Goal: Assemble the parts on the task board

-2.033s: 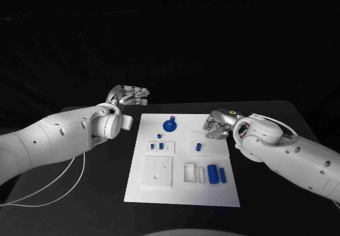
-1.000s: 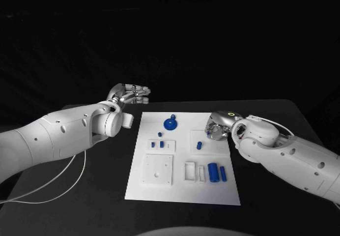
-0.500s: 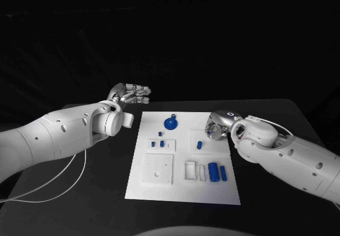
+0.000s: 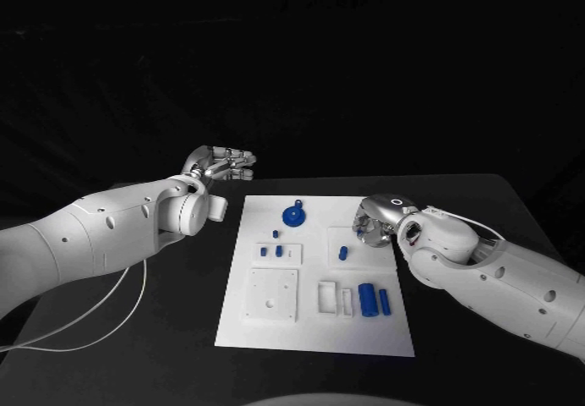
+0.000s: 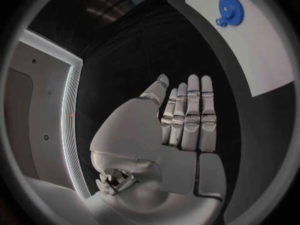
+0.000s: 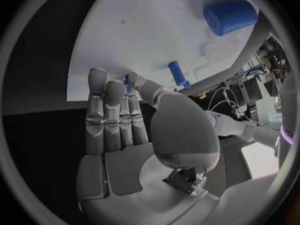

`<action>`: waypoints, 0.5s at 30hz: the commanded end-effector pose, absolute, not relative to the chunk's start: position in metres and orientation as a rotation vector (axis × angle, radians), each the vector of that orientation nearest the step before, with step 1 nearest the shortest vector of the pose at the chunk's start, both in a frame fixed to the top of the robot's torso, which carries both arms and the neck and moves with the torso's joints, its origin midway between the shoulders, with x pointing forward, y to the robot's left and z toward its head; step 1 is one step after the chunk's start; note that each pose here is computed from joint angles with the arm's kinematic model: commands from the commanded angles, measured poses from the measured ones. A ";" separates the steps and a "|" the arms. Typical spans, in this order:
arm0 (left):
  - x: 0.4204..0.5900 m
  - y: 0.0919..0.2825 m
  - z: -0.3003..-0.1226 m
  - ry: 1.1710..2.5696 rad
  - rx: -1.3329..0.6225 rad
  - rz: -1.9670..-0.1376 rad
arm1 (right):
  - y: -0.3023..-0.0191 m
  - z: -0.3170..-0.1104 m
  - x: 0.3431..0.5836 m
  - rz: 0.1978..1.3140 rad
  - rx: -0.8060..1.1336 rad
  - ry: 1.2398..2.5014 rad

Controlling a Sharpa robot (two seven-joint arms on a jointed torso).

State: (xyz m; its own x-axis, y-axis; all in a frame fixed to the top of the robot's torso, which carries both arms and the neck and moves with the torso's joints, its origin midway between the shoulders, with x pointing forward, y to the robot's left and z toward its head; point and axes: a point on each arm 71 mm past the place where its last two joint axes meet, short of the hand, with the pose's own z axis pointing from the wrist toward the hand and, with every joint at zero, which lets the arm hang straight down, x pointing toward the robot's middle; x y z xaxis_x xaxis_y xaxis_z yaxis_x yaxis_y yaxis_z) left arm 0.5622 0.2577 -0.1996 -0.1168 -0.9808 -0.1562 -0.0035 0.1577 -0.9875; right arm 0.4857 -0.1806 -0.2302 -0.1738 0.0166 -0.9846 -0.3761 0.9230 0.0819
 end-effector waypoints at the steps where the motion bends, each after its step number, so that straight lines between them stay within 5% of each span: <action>1: 0.564 0.256 -0.198 1.374 -1.025 -1.182 | -0.181 -0.223 0.486 0.345 -0.275 1.675; 15: 0.568 0.257 -0.206 1.381 -1.012 -1.160 | -0.181 -0.199 0.490 0.397 -0.210 1.632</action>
State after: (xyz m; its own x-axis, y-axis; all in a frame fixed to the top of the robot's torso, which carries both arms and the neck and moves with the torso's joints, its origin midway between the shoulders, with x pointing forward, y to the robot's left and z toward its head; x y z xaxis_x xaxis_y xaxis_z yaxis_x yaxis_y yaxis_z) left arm 0.5680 0.2593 -0.2060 -0.1043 -0.9784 -0.1787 -0.0041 0.1801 -0.9836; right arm 0.4903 -0.1821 -0.2019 -0.1066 0.0719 -0.9917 -0.3682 0.9236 0.1066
